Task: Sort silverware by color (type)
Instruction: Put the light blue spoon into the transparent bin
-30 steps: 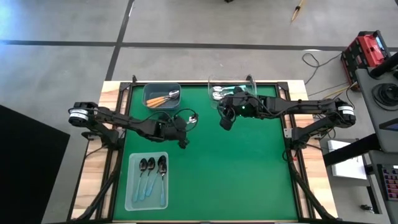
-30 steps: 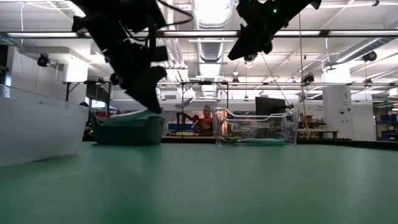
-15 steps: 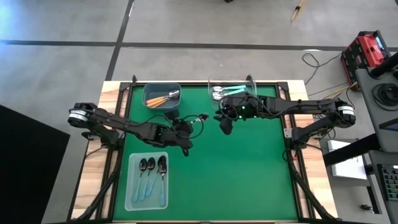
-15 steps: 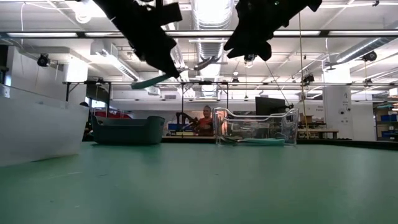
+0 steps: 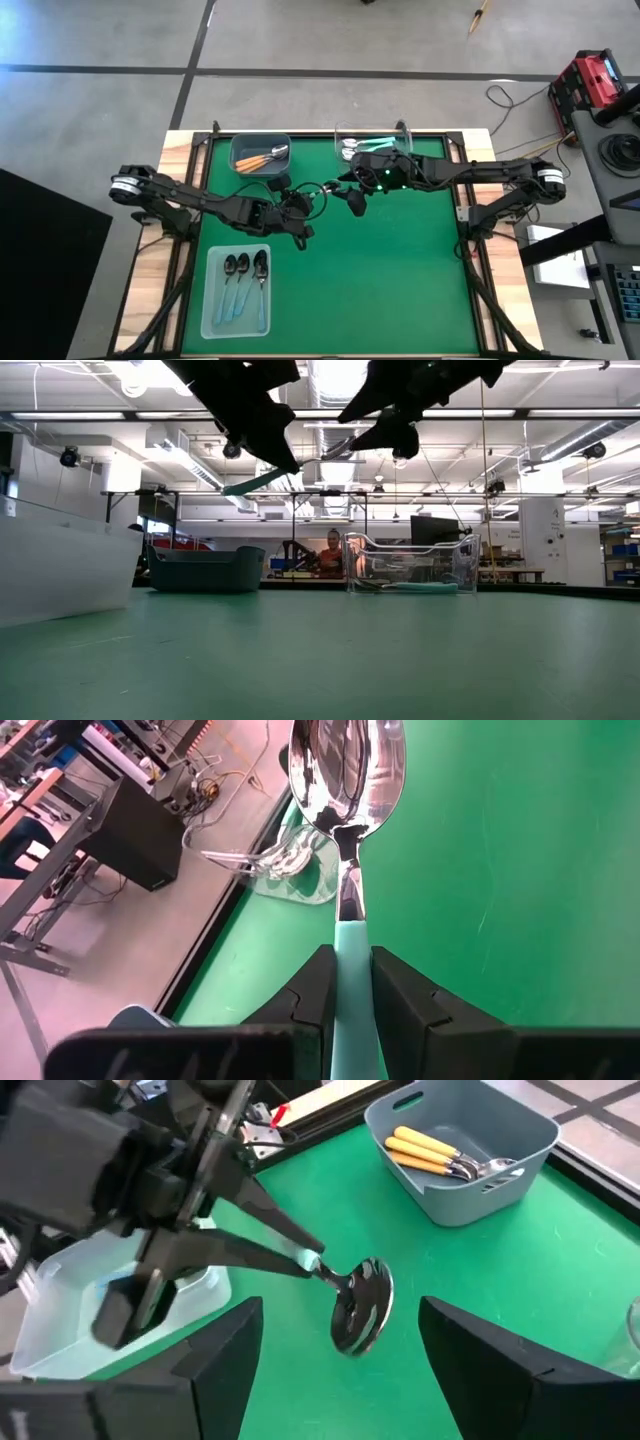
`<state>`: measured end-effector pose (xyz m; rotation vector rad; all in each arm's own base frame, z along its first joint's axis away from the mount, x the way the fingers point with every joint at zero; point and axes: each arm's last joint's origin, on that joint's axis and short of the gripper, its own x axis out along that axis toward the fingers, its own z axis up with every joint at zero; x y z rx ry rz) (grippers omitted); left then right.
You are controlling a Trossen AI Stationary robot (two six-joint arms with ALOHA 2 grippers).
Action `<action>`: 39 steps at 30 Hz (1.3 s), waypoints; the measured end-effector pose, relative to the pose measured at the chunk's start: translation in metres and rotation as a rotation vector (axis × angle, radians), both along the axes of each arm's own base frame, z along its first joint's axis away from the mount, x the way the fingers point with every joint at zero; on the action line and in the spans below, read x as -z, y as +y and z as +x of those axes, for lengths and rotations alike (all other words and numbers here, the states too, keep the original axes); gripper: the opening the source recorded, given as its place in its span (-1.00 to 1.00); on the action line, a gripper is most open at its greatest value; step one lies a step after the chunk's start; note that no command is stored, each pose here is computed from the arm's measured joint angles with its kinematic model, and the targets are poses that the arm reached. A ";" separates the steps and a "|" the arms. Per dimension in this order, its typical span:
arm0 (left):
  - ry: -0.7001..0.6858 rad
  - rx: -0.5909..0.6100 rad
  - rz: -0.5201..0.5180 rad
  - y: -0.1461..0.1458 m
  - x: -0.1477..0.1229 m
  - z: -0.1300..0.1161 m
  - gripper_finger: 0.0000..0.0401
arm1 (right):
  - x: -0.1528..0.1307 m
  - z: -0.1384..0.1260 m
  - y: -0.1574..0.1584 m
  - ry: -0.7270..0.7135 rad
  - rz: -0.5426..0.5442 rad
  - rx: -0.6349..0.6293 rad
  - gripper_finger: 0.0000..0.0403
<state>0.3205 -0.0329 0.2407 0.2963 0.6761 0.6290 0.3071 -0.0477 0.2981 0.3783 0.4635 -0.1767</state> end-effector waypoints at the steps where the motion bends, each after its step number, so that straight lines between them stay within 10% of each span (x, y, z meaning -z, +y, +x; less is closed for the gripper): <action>1: -0.004 0.001 0.000 0.000 0.000 0.000 -0.82 | 0.002 0.003 0.000 -0.001 0.002 0.001 0.29; 12: -0.045 0.002 -0.006 0.000 -0.003 0.003 -0.82 | 0.016 0.024 -0.006 -0.054 -0.005 0.017 0.11; 22: -0.059 0.004 -0.003 -0.001 -0.004 0.004 -0.81 | 0.018 0.025 -0.008 -0.042 -0.045 0.046 -0.86; 39: 0.021 0.201 -0.031 -0.004 -0.004 0.006 -0.14 | 0.008 0.012 -0.006 0.261 -0.220 -0.013 -0.94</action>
